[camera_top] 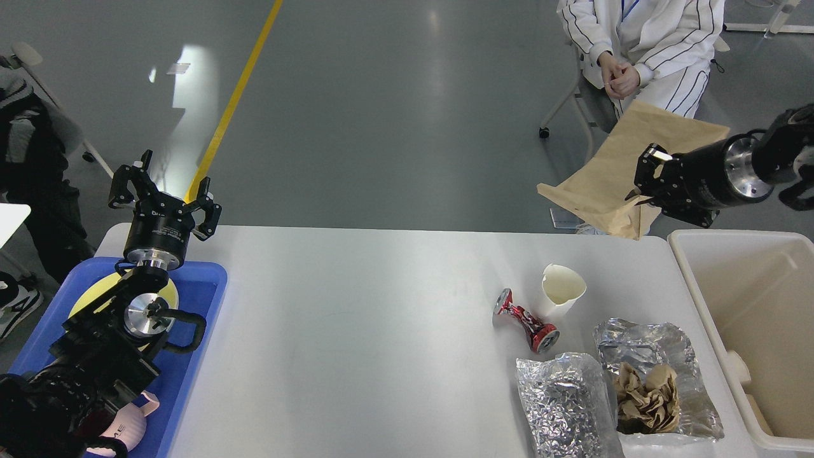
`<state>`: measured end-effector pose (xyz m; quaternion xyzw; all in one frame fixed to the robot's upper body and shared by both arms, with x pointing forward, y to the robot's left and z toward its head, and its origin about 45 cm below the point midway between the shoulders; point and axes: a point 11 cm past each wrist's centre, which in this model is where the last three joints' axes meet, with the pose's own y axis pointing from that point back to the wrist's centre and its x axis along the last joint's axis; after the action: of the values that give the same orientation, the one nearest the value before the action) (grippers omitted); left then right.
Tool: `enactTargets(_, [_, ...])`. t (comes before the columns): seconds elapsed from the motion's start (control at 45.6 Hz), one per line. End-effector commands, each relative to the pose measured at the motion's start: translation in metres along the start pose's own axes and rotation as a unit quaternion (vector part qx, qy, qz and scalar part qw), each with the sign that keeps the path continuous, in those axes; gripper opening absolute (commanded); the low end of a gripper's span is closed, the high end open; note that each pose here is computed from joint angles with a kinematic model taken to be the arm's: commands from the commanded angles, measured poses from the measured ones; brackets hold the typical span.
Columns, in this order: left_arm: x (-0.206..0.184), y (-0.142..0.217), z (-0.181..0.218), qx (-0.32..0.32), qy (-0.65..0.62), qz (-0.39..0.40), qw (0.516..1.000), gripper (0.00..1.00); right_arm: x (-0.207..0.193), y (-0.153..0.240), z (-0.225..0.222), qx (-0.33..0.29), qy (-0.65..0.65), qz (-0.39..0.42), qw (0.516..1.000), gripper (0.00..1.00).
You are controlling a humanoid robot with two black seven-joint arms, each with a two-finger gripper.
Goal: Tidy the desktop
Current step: 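Grasp the brown paper bag, lift it and drop it into the white bin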
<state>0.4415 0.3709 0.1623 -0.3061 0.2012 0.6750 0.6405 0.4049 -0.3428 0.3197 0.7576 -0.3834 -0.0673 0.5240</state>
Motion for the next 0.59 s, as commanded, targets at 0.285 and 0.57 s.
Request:
enactTargets(0.285, [0.0,0.0,0.0,0.0,0.0,0.0,1.0,0.97,-0.107,0.048,-0.068,-0.005,0.201,-0.195,0.96,0.0])
enactTargets(0.57, [0.0,0.0,0.0,0.0,0.0,0.0,1.0,0.97,-0.043,0.026,0.005,-0.079,0.126,-0.107,0.983,0.0])
